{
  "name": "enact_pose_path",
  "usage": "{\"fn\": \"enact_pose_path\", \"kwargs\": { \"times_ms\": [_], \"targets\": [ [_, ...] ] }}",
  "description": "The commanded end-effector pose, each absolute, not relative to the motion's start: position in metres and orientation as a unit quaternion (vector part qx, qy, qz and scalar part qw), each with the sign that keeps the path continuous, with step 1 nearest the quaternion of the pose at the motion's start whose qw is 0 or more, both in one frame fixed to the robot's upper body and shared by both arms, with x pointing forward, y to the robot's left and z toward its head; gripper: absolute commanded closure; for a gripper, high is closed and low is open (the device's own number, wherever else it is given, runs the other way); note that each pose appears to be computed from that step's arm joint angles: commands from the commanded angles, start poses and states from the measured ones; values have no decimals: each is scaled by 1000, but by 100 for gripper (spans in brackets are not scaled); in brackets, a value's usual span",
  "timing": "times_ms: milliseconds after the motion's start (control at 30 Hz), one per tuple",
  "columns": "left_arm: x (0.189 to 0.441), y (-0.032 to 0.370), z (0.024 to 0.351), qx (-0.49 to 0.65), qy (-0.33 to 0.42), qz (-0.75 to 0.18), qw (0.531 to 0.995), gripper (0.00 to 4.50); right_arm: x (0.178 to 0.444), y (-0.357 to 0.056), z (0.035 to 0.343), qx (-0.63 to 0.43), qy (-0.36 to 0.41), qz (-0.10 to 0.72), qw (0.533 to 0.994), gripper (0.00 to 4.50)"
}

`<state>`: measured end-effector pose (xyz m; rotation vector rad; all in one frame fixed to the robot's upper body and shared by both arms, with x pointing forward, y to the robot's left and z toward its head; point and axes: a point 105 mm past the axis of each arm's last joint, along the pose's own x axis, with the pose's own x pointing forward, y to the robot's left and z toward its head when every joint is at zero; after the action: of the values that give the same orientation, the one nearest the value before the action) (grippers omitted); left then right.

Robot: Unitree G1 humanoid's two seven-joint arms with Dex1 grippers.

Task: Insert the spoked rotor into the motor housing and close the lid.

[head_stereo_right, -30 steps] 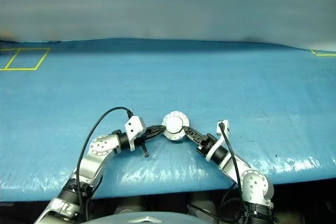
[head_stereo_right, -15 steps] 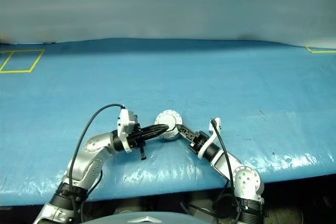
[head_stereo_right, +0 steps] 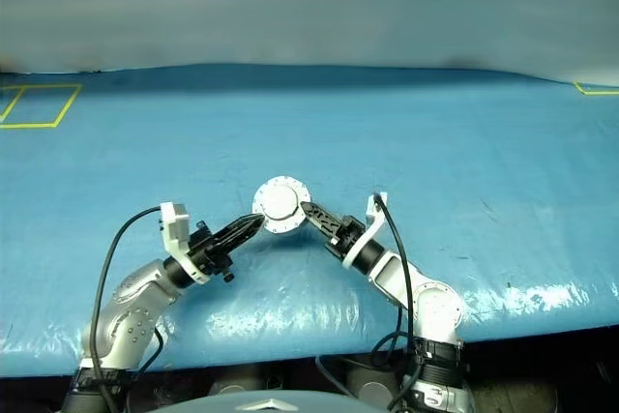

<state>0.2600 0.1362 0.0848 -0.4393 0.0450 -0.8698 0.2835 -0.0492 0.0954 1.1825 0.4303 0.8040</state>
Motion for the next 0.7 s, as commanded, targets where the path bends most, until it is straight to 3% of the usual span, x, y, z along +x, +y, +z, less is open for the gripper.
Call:
{"fn": "enact_pose_path", "kwargs": {
  "times_ms": [33,300,333,700],
  "targets": [
    [259,155,102,-258,-16,-390,884,292,280,-37,141,546,134,438,702,333],
    [251,157,110,-325,-30,-384,864,20,281,-33,145,543,142,452,693,333],
    [251,154,108,-333,-24,-385,860,5,280,-33,146,542,143,456,691,333],
    [261,121,91,-475,33,-384,791,5,270,-27,149,519,152,482,689,333]
  ]
}}
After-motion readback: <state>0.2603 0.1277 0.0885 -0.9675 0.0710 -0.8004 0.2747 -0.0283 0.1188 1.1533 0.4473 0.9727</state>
